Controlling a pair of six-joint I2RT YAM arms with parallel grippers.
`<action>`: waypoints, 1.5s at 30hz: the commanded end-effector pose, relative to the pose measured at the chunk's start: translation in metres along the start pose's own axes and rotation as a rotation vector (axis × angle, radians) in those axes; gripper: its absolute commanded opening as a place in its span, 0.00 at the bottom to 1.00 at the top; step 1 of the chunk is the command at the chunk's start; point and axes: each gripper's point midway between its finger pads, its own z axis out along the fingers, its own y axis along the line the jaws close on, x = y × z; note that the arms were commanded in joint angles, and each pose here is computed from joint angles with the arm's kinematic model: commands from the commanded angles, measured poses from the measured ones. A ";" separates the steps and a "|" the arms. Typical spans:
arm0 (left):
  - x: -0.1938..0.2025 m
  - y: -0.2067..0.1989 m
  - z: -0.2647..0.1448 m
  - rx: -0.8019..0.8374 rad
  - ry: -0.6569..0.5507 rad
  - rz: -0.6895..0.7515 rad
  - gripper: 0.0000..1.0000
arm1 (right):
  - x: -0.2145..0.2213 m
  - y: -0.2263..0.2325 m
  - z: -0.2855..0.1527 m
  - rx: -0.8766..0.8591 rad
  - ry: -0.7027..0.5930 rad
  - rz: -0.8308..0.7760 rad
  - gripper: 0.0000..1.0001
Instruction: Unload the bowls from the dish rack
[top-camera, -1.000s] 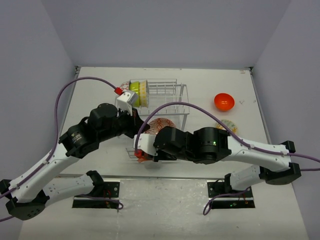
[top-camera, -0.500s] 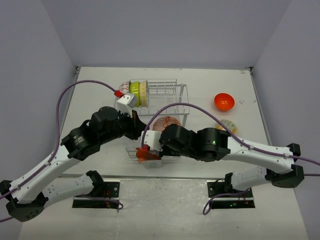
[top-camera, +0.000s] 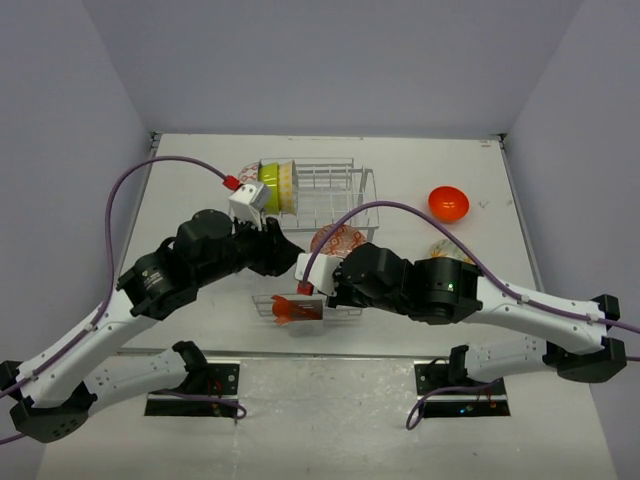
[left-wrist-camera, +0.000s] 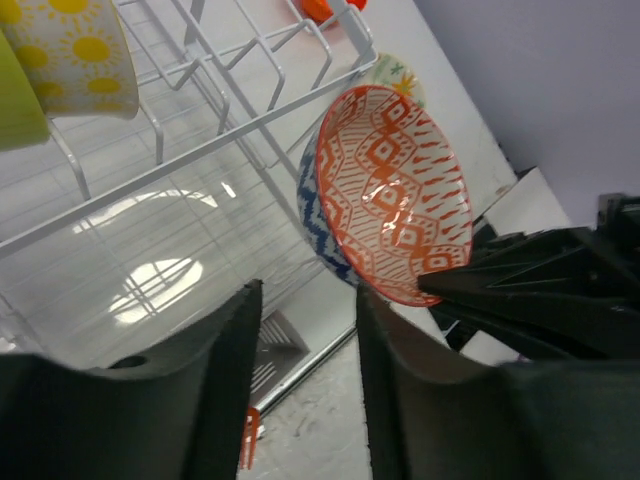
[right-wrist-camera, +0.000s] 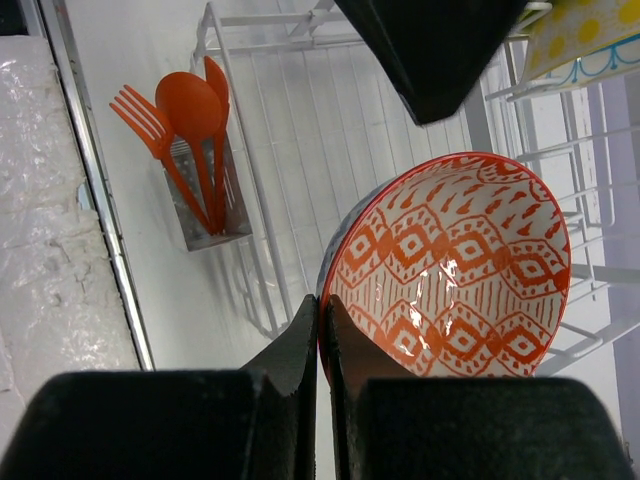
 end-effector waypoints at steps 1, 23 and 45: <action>-0.035 -0.024 -0.018 0.073 -0.100 -0.033 0.49 | -0.019 -0.012 -0.007 0.042 -0.069 -0.006 0.00; -0.001 0.000 0.040 -0.083 0.137 0.047 0.00 | -0.053 -0.013 -0.005 0.033 -0.023 -0.068 0.00; -0.103 0.020 -0.104 -0.268 -0.313 -0.021 0.00 | -0.072 -0.034 -0.136 0.034 -0.594 0.249 0.99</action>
